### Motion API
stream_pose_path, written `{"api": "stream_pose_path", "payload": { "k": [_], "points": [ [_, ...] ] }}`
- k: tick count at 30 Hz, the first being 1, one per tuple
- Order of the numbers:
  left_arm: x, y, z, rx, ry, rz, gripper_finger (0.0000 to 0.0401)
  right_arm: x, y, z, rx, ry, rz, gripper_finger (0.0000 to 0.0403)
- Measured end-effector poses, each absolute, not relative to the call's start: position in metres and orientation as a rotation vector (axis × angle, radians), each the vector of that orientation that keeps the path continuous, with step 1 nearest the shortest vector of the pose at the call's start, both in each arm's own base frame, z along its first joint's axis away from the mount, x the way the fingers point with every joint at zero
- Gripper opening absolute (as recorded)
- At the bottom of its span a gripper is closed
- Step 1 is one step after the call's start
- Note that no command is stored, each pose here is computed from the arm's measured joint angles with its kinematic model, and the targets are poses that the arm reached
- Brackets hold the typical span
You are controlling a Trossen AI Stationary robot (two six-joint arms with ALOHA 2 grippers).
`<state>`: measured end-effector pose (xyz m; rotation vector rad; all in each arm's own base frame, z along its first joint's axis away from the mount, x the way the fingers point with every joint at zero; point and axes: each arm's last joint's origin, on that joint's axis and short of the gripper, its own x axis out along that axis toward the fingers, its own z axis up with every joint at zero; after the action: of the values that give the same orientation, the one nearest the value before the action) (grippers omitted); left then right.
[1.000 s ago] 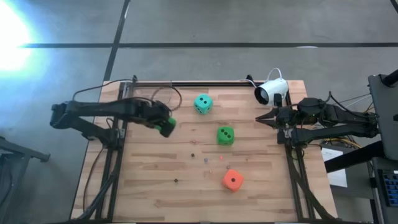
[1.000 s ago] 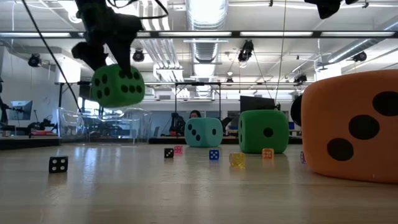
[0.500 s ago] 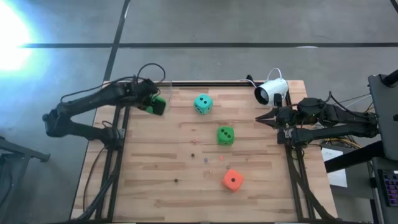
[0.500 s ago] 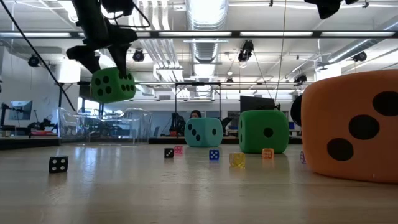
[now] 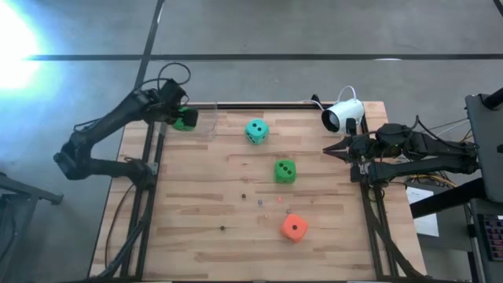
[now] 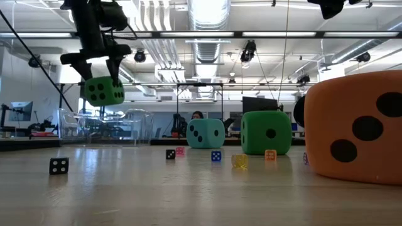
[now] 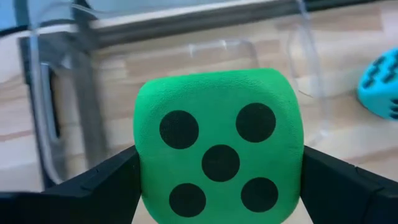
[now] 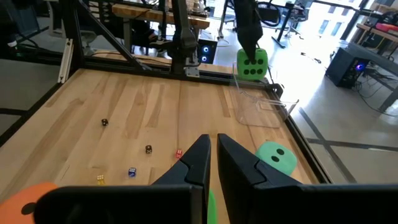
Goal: Pick & Place Dice
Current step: Put the left large green die into the transparent bin
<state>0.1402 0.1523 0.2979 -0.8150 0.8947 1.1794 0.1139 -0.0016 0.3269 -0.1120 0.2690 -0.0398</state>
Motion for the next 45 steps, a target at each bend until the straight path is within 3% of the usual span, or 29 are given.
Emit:
{"api": "stream_pose_path", "payload": {
  "k": [14,28,45],
  "points": [
    [0.129,0.198,0.276,-0.839,0.923,1.335,0.0358,0.114,-0.002,0.327,-0.113,0.269,-0.040,0.0027],
    [0.141,0.227,0.236,-0.859,1.096,1.325,0.0358,0.114,-0.002,0.327,-0.113,0.269,-0.040,0.0027],
    [0.141,0.229,0.231,-0.854,1.112,1.323,0.0358,0.114,-0.002,0.327,-0.113,0.269,-0.040,0.0027]
  ]
}}
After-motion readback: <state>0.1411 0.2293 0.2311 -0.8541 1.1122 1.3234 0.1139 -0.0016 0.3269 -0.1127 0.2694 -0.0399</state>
